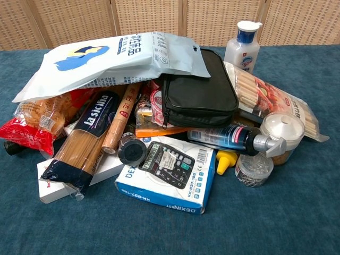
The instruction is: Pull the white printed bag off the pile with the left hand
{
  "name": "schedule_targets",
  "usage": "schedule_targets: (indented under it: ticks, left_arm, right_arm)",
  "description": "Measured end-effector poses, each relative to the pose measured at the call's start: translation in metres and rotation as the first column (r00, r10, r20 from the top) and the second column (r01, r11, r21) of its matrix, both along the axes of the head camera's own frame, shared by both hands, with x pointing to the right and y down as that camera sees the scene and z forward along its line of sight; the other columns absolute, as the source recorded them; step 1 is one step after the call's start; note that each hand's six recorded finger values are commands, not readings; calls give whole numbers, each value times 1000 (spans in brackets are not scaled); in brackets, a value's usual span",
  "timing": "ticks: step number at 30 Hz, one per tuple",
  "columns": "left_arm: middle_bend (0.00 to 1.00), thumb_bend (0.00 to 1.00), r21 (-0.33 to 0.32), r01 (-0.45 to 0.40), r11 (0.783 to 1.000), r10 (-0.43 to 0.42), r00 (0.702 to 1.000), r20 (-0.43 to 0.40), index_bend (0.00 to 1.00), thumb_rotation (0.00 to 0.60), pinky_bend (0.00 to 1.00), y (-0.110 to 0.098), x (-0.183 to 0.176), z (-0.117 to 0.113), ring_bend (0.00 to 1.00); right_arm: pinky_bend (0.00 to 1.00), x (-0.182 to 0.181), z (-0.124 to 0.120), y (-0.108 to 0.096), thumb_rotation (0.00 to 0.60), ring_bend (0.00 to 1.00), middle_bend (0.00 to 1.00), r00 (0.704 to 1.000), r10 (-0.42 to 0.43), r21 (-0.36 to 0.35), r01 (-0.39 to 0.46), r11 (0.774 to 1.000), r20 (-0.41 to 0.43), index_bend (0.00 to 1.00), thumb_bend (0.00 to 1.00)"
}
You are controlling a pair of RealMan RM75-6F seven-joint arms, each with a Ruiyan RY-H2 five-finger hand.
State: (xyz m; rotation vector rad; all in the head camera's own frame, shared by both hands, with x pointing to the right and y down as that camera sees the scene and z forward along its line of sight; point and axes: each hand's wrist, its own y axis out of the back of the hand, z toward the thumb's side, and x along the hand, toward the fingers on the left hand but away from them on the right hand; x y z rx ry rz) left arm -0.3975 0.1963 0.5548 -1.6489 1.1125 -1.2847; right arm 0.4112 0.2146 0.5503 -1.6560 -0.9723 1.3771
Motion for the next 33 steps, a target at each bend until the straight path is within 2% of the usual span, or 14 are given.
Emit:
schedule_targets:
  ticks: [2,5,11,19,33]
  left_arm:
    - [0,329,3,-2,1000,2,1000,-19,0,367,0,-4,7,5,73]
    - [0,329,-2,-5,1000,5,999,-44,0,405,0,-11,18,11,58]
    - [0,332,-59,-4,998,0,998,-68,0,409,0,-20,42,19,0]
    - [0,330,-180,7,984,-19,998,-63,0,413,0,-27,70,26,0]
    - [0,330,-161,-51,986,42,997,-60,0,415,0,-31,116,36,0]
  right_arm:
    - [0,-1,-2,5,457,0,0,1000,8,4,-8,1000,-6,0,292]
    - [0,1,-6,11,457,0,0,999,29,6,-29,1000,-14,0,294]
    - [0,5,-18,16,459,0,0,998,52,28,-51,998,-29,0,305]
    - [0,14,-24,18,459,0,0,997,69,34,-68,997,-34,0,315]
    - [0,15,-23,18,449,0,0,997,75,38,-74,997,-11,0,320]
